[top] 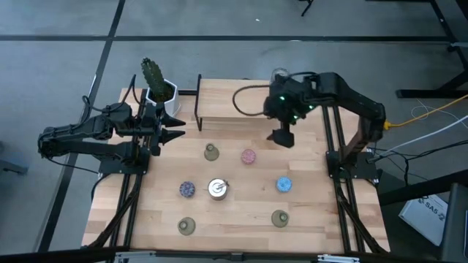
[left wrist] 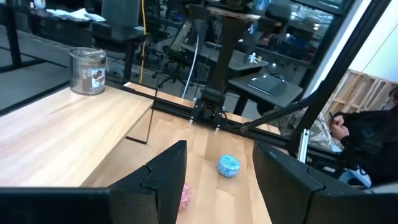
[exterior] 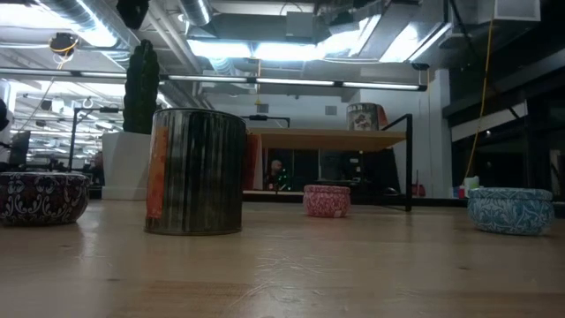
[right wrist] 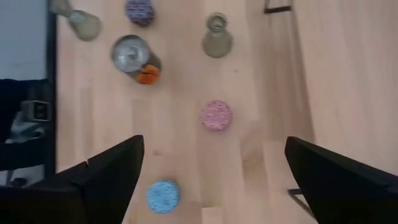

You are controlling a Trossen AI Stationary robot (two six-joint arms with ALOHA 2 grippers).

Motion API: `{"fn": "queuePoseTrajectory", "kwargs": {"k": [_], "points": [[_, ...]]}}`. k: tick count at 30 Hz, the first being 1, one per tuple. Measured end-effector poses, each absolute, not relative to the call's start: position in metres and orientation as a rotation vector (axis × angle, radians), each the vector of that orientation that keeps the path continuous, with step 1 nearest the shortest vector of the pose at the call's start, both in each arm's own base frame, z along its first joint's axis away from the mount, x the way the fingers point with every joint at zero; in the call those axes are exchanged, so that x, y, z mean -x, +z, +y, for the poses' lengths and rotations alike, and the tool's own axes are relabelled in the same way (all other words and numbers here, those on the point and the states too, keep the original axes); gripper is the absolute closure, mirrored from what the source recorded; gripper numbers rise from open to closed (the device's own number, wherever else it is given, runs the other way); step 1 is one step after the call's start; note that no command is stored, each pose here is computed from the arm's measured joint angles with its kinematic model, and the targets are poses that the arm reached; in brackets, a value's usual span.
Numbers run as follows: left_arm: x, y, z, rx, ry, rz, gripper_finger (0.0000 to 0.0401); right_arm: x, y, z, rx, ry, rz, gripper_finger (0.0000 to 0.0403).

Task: Pick & Place candle stick holders
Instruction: Put the right green glass candle holder on the shelf

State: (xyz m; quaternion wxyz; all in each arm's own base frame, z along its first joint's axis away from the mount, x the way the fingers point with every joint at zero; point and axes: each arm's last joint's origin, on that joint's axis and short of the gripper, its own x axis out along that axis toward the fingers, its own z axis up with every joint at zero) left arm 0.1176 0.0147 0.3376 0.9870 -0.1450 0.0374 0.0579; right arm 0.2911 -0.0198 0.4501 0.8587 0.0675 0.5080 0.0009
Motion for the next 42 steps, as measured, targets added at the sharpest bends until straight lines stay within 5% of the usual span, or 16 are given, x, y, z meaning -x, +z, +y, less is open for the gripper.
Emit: {"fn": "queuePoseTrajectory", "kwargs": {"k": [30,42], "points": [[-0.118,0.338,0.015,0.225,0.112,0.08,0.0221,-0.267,0.459,0.086,-0.031,0.294,1.063,0.0011],[-0.118,0.338,0.015,0.217,0.112,0.08,0.0221,-0.277,0.409,0.102,-0.007,0.242,1.273,0.0011]]}}
